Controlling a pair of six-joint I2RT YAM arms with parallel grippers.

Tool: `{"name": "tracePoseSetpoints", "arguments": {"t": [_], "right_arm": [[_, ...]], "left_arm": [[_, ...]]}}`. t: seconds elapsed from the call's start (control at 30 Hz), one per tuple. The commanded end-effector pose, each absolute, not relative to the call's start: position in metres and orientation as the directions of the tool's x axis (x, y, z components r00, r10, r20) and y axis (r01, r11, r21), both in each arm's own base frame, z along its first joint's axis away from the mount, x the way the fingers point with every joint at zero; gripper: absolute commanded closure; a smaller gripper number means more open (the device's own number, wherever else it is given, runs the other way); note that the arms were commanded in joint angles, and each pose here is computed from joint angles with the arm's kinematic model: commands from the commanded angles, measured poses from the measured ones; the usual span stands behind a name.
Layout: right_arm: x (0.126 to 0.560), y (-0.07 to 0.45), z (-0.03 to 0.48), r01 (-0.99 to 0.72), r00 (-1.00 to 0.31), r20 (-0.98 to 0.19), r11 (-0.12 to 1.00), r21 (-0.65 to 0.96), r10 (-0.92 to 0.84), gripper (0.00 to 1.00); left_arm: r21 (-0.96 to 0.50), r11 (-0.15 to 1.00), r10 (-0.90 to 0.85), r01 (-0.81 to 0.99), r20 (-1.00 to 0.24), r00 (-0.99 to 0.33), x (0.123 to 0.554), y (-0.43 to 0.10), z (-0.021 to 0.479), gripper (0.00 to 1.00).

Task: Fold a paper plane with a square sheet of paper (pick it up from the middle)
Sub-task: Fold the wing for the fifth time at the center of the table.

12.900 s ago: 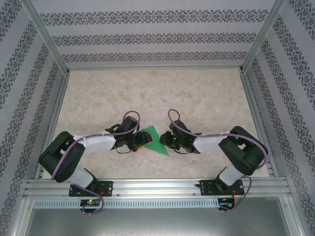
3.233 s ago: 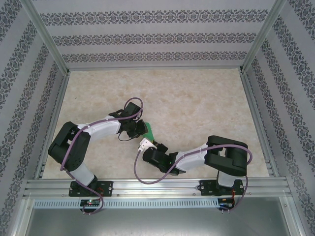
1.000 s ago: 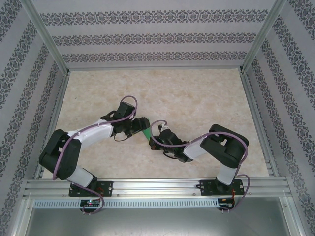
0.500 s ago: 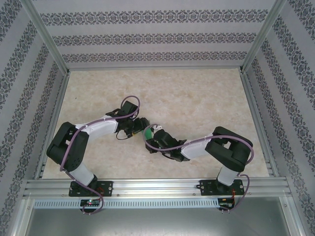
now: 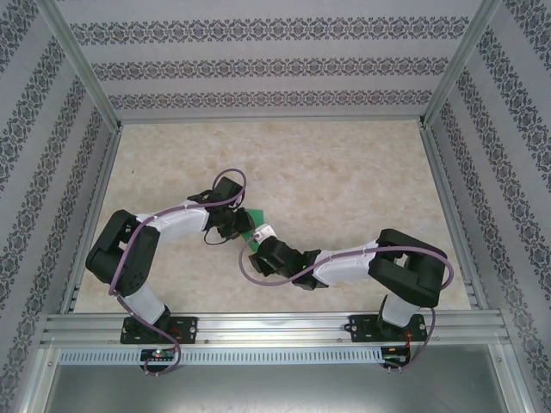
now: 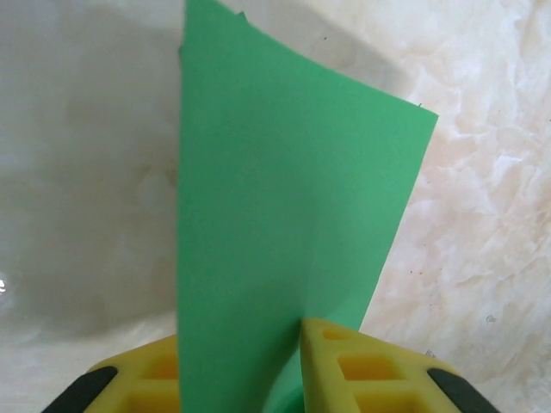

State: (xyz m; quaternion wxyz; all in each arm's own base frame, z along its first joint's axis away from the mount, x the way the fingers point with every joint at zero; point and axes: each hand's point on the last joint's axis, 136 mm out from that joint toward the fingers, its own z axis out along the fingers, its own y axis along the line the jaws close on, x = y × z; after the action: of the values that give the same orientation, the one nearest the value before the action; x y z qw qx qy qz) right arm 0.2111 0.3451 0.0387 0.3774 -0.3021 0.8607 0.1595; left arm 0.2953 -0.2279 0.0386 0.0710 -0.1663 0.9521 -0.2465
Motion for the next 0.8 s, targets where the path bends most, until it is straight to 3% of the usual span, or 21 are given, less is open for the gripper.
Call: {"name": "tracePoseSetpoints", "arguments": {"t": [0.0,0.13,0.3,0.77], "right_arm": [[0.211,0.338,0.05,-0.666,-0.397,-0.761,0.732,-0.147,-0.513,0.57],[0.203,0.337,0.051,-0.662,-0.277,-0.737,0.678,-0.319,-0.617,0.56],[0.208,0.339,0.051,-0.621,-0.237,-0.713,0.667,-0.411,-0.66,0.55],[0.224,0.353,0.041,-0.583,-0.22,-0.702,0.668,-0.461,-0.677,0.65]], "left_arm": [[-0.494,0.824,-0.355,-0.277,-0.068,-0.932,0.301,-0.227,0.048,0.8],[-0.492,0.824,-0.359,-0.282,-0.068,-0.931,0.301,-0.226,0.049,0.81],[-0.499,0.817,-0.365,-0.289,-0.06,-0.929,0.301,-0.227,0.051,0.82],[-0.499,0.813,-0.369,-0.299,-0.046,-0.928,0.299,-0.228,0.05,0.83]]}}
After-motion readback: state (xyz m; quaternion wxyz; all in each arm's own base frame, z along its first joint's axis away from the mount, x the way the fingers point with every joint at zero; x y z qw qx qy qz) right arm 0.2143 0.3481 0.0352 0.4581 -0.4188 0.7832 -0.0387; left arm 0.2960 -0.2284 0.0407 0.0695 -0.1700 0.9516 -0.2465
